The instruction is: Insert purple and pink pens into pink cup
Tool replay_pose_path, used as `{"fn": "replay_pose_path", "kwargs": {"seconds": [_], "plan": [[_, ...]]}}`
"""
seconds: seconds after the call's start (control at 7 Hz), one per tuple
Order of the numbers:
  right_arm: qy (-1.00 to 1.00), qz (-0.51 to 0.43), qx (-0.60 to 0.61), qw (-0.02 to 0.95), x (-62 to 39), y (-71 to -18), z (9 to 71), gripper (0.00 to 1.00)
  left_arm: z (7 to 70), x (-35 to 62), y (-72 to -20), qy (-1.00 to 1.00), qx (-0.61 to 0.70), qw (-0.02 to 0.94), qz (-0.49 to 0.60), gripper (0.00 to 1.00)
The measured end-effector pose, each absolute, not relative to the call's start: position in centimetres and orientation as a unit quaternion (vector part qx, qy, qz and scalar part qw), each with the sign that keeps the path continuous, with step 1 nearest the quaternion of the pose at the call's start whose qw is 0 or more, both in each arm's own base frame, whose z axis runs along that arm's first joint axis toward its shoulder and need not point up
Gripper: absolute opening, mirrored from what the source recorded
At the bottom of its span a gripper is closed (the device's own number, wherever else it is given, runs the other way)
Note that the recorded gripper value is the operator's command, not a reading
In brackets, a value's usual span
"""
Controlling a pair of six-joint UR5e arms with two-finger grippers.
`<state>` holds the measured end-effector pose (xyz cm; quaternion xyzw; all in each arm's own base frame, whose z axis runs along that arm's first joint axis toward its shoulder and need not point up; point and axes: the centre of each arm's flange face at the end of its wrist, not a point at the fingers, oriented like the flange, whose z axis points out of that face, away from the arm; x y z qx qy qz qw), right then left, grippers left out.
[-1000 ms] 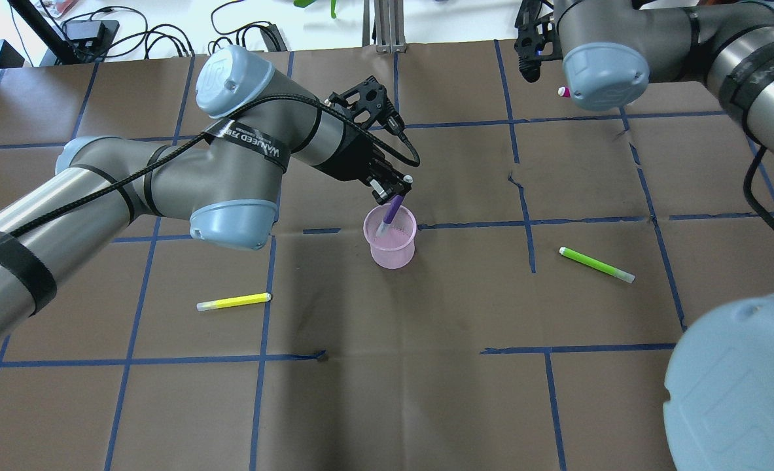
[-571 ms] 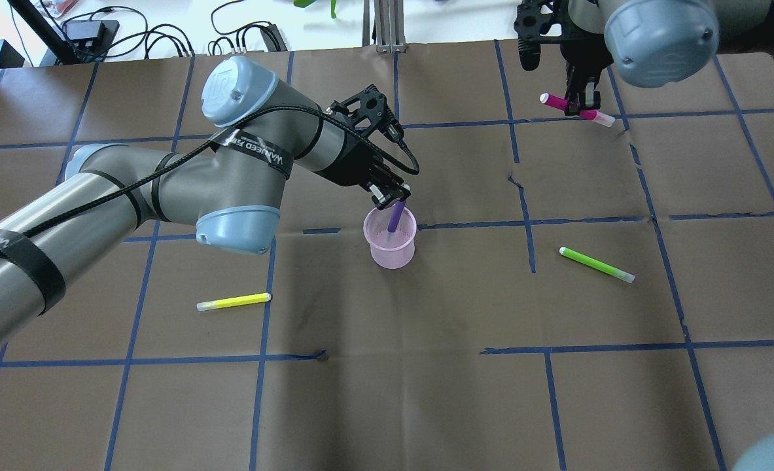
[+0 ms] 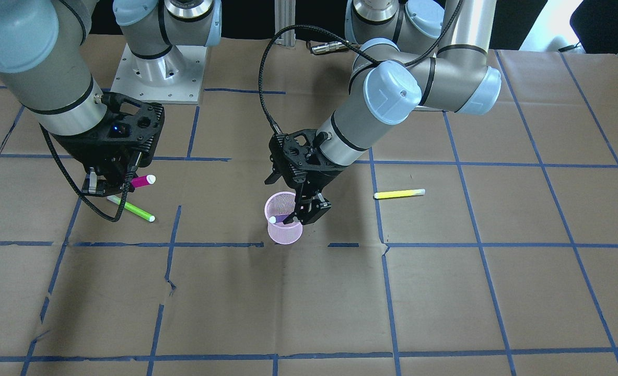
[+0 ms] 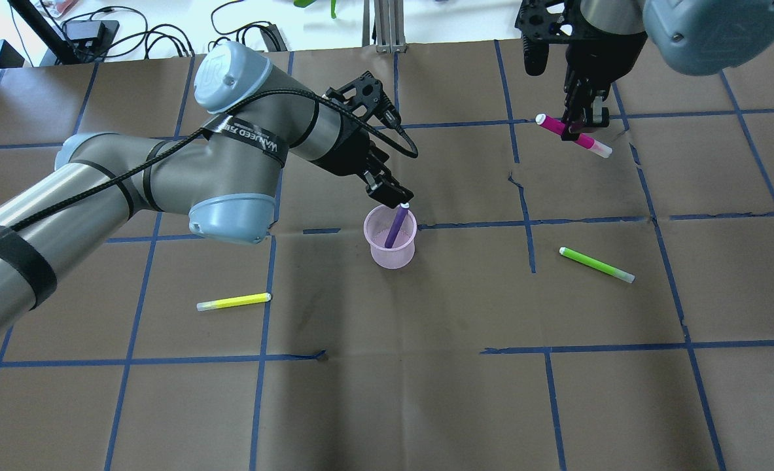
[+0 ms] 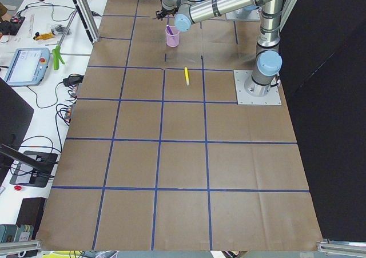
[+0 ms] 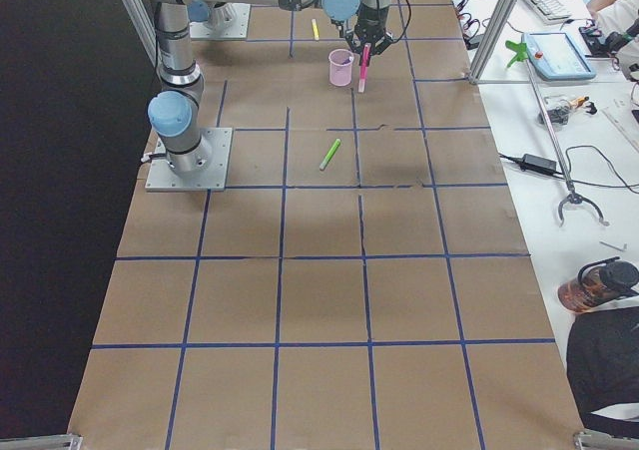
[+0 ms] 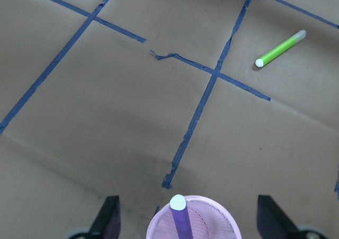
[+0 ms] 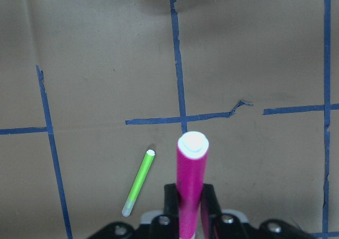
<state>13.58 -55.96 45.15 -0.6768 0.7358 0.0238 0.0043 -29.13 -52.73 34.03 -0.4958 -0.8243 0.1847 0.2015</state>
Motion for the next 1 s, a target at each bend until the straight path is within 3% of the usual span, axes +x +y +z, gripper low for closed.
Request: {"fn": "replay_pose_path", "kwargs": {"seconds": [0.57, 1.0], "plan": [[0.737, 0.026, -0.675, 0.009, 14.0, -55.6, 45.1, 0.1, 44.0, -27.1, -55.4, -0.892, -0.404, 0.189, 0.075, 0.98], [0.742, 0.019, -0.67, 0.02, 14.9, -55.1, 45.0, 0.1, 48.6, -20.5, -54.1, -0.942, -0.304, 0.134, 0.048, 0.98]]}}
